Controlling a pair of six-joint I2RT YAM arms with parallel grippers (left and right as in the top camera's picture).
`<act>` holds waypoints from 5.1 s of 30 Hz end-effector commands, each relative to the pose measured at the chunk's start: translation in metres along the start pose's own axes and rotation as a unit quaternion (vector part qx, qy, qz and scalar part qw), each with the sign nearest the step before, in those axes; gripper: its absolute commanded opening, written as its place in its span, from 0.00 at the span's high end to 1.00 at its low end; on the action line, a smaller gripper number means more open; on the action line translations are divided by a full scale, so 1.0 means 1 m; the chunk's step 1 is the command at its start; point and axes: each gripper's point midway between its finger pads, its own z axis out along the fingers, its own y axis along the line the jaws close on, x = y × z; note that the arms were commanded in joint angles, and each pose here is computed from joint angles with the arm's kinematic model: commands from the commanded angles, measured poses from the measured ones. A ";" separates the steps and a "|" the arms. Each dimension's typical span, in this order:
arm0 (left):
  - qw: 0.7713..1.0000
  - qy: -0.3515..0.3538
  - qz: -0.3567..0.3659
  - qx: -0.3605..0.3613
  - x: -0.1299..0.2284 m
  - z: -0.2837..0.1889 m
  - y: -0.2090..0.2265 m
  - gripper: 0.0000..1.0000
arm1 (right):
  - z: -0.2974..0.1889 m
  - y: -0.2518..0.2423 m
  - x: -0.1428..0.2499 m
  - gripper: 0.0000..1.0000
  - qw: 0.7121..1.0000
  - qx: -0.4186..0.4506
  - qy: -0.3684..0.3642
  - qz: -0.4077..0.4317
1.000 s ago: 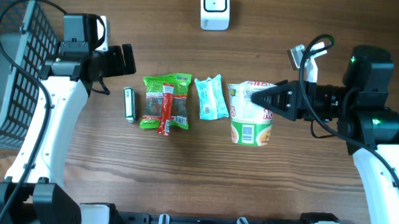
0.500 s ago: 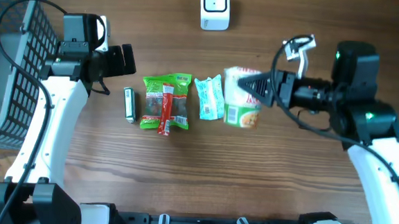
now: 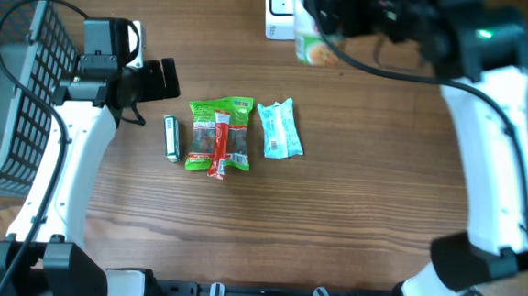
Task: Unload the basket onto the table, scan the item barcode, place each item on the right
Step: 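Hold the cup noodle lid-side over the white scanner, then carry the cup noodle right and set it down on the table, then move the right gripper left to the pale mint-green packet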
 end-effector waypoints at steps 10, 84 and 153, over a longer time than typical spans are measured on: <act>1.000 -0.002 0.000 -0.005 -0.002 0.000 0.002 0.00 | 0.170 -0.059 -0.007 0.51 0.894 0.296 -0.022 -0.335; 1.000 -0.002 0.000 -0.005 -0.001 0.000 0.002 0.00 | 0.196 -0.065 -0.045 0.52 0.791 0.376 -0.079 -0.476; 1.000 -0.002 0.000 -0.005 -0.002 0.000 0.002 0.00 | -0.007 -0.150 0.141 0.14 0.975 0.050 0.178 0.126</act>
